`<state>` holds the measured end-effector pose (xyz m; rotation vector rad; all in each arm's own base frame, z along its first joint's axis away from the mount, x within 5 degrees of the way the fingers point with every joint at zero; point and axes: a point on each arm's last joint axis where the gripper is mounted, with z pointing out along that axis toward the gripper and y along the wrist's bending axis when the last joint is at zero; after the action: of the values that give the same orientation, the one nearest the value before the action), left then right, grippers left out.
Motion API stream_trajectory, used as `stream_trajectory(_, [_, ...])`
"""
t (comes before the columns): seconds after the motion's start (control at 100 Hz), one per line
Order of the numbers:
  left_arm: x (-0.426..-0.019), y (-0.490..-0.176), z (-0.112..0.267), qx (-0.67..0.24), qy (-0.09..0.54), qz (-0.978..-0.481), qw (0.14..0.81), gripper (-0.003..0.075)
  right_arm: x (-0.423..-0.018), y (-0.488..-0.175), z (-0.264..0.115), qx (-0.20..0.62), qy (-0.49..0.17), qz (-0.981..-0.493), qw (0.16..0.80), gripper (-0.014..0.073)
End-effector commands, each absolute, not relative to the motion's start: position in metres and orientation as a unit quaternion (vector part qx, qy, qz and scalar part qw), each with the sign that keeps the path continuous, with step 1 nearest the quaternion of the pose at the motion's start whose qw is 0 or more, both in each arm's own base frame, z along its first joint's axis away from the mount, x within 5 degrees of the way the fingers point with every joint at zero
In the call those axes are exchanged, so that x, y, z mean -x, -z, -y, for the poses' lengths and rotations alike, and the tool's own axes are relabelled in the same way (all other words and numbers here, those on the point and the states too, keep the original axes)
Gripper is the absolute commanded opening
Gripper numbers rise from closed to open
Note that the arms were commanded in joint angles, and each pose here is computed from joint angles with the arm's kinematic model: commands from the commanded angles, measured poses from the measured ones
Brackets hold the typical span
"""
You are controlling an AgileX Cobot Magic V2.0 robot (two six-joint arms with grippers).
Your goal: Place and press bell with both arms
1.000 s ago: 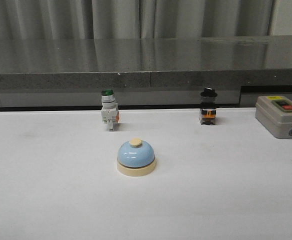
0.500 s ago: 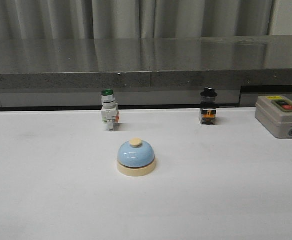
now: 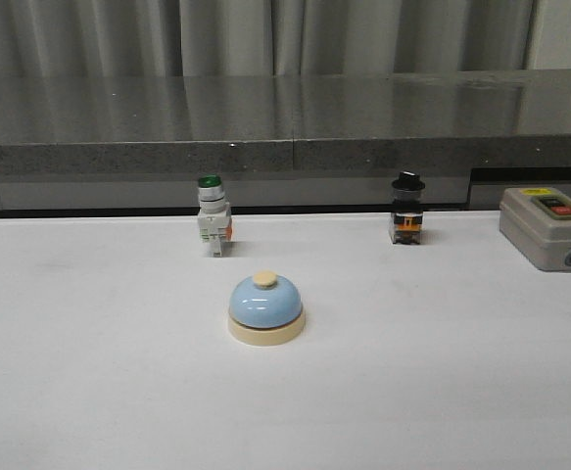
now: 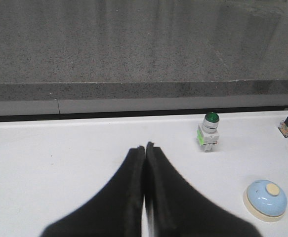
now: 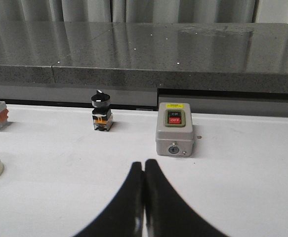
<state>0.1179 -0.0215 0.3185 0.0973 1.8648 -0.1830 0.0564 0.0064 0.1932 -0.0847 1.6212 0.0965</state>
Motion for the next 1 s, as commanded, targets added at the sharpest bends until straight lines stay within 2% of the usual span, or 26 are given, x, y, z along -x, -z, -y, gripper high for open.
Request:
stream_trajectory(0.0, [-0.119,-0.334,0.021,-0.033,0.088,-0.771,0.630,-0.0020,-0.054,-0.207,-0.006,0.035,-0.044,-0.681,0.730,-0.0060])
stream_trajectory(0.27, [-0.111,-0.319,0.017,-0.067,0.042,-0.755,0.651,-0.0020,-0.054,-0.207,-0.006,0.035,-0.044,-0.681,0.730,-0.0060])
stream_trajectory(0.46, [-0.091,-0.281,0.013,-0.075,0.024,-0.729,0.680,-0.0020,-0.054,-0.207,-0.006,0.035,-0.044,-0.681,0.730,-0.0060])
stream_trajectory(0.67, [-0.069,-0.236,0.003,-0.042,-0.005,-0.715,0.697,-0.0020,-0.054,-0.207,-0.006,0.035,-0.044,-0.681,0.730,-0.0060])
stream_trajectory(0.99, [-0.055,-0.202,-0.001,-0.020,-0.026,-0.691,0.722,-0.0020,-0.054,-0.207,-0.006,0.035,-0.044,-0.681,0.730,-0.0060])
